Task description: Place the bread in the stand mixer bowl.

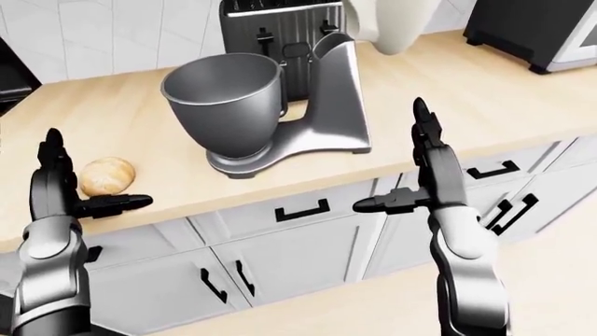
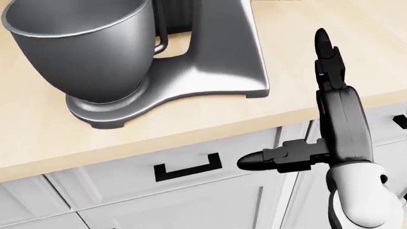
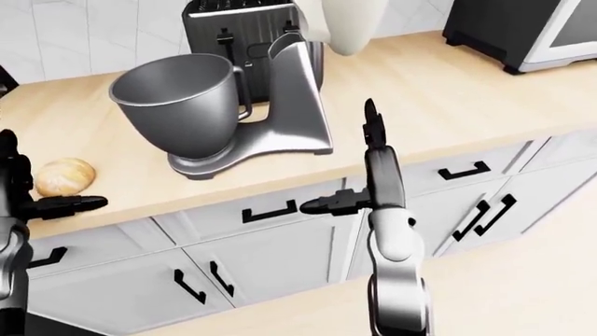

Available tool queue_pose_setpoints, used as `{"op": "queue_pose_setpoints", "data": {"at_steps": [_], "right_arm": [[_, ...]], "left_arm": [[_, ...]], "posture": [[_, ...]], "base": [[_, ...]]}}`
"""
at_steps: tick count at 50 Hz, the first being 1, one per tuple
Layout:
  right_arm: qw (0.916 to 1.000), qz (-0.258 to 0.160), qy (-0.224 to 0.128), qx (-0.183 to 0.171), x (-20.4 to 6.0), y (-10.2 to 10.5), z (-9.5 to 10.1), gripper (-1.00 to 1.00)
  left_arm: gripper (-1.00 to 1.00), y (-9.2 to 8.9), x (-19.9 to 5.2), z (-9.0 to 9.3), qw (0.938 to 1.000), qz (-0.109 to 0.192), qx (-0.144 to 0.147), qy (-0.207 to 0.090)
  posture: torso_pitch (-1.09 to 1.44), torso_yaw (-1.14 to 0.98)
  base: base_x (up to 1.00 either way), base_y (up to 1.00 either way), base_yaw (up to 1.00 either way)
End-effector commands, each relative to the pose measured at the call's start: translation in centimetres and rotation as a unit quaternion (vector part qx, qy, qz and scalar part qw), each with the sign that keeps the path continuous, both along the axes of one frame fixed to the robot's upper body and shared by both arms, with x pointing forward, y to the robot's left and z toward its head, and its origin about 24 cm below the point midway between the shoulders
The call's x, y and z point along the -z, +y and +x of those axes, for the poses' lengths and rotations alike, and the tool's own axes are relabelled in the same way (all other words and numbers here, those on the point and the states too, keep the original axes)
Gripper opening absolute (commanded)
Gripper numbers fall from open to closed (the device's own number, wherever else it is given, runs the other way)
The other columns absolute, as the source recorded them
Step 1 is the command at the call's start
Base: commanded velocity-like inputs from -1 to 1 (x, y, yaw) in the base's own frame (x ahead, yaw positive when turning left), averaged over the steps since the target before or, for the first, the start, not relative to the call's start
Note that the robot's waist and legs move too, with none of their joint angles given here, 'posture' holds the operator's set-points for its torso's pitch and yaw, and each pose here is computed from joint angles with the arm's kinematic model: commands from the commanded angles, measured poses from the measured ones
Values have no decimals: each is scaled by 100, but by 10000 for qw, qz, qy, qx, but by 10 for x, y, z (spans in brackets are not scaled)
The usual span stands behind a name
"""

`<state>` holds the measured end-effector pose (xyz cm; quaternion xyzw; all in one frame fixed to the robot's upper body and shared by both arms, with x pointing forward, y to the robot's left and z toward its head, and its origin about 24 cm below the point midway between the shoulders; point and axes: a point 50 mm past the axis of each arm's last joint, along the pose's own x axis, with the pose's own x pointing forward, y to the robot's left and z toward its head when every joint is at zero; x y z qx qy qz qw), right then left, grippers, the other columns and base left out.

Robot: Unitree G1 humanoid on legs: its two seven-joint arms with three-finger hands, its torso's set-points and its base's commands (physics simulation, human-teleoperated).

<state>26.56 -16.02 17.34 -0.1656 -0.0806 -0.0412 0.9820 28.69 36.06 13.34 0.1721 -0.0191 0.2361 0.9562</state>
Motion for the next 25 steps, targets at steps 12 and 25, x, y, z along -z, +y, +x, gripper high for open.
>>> {"op": "queue_pose_setpoints", "data": {"at_steps": [12,25], "right_arm": [[9985,-2,-533,-147,-18,4,-4,100],[9984,6,-545,-147,-17,3,-4,100]], "left_arm": [[-100,13,16,-9,9983,252,-239,466],[-100,17,18,-16,9984,156,-205,508]], "posture": [[0,0],[0,0]], "base": [[0,0,0],[0,0,0]]}}
